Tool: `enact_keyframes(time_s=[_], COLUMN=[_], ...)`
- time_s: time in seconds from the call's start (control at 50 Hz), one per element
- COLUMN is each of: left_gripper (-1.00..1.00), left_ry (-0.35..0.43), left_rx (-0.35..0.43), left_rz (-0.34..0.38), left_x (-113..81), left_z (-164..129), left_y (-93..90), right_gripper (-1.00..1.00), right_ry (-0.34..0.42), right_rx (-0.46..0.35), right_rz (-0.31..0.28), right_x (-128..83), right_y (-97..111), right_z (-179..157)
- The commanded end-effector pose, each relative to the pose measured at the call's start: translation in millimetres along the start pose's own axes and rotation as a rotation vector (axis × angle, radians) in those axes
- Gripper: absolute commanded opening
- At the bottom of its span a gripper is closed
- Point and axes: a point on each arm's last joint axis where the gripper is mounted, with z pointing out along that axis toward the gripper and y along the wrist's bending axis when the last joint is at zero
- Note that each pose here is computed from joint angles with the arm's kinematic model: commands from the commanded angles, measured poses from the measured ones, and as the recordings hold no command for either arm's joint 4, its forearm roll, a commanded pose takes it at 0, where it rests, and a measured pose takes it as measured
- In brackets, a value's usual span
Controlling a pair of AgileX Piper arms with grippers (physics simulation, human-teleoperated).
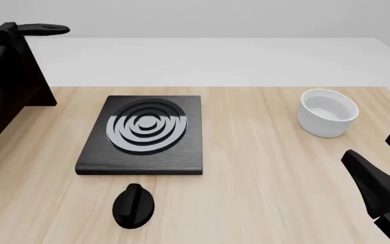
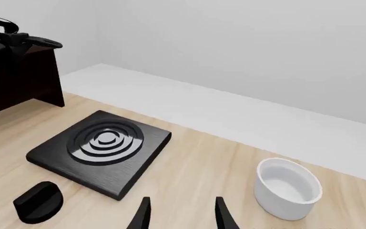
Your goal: Put the frying pan on the cabinet shelf.
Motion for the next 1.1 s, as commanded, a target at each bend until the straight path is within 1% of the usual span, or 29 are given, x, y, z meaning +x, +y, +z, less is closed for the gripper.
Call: enact_keyframes(time_s=[0.02,0.08,0.16,0.2,0.26,0.3,0.32,0.42,0.46,0.5,0.68,0.74,0.8,0.84,1.0,1.02,1.04,1.1], left_gripper=[-1.0,-1.0,-1.0,-1.0,-1.0,-1.0,-1.0,-1.0,-1.0,-1.0,-1.0,-1.0,-1.0,-1.0,-1.0,1.0,1.0,1.0], left_ry=[-0.008,-0.002,-0.007,-0.012,-0.006,-0.015,-0.025,-0.046,-0.058,-0.054,-0.079,-0.087,-0.085,-0.085,-0.098,-0.107,-0.102,-0.096], left_rx=[0.026,0.021,0.016,0.011,0.017,0.013,0.007,0.018,0.004,0.009,0.005,-0.014,-0.014,-0.014,-0.02,-0.025,-0.025,-0.023], left_rz=[0.031,0.043,0.042,0.037,0.027,0.024,0.014,-0.006,-0.002,-0.014,-0.03,-0.022,-0.027,-0.042,-0.04,-0.026,-0.001,-0.007], left_x=[-8.0,-5.7,-7.8,-9.8,-7.9,-11.4,-15.0,-23.0,-27.3,-26.0,-35.4,-38.5,-37.7,-37.6,-42.7,-46.1,-44.4,-41.9], left_z=[14,15,16,15,9,9,9,6,5,4,6,8,6,5,8,9,9,8], left_y=[0.3,0.4,7.5,14.2,21.5,27.6,34.1,44.8,50.7,54.5,66.8,71.5,72.6,76.6,84.8,83.2,78.5,77.1], right_gripper=[1.0,1.0,1.0,1.0,1.0,1.0,1.0,1.0,1.0,1.0,1.0,1.0,1.0,1.0,1.0,1.0,1.0,1.0], right_ry=[-0.002,-0.003,-0.002,-0.002,-0.003,-0.002,-0.002,-0.003,-0.003,-0.003,-0.004,-0.003,-0.004,-0.005,-0.005,-0.004,-0.005,-0.006], right_rx=[0.005,0.006,0.007,0.009,0.01,0.011,0.013,0.015,0.018,0.019,0.02,0.019,0.019,0.02,0.019,0.019,0.019,0.019], right_rz=[0.001,0.002,0.003,0.003,0.004,0.006,0.009,0.008,0.015,0.015,0.012,0.01,0.012,0.013,0.013,0.012,0.013,0.012], right_x=[-3,-2,-2,-1,0,0,0,1,1,2,1,2,1,1,1,1,1,0], right_y=[-1,-1,-1,-1,-1,-1,-1,-1,-1,-1,-1,-1,-1,-1,-1,-1,-1,-1], right_z=[-4,-4,-3,-3,-3,-3,-3,-5,-5,-5,-6,-6,-6,-5,-6,-6,-6,-6])
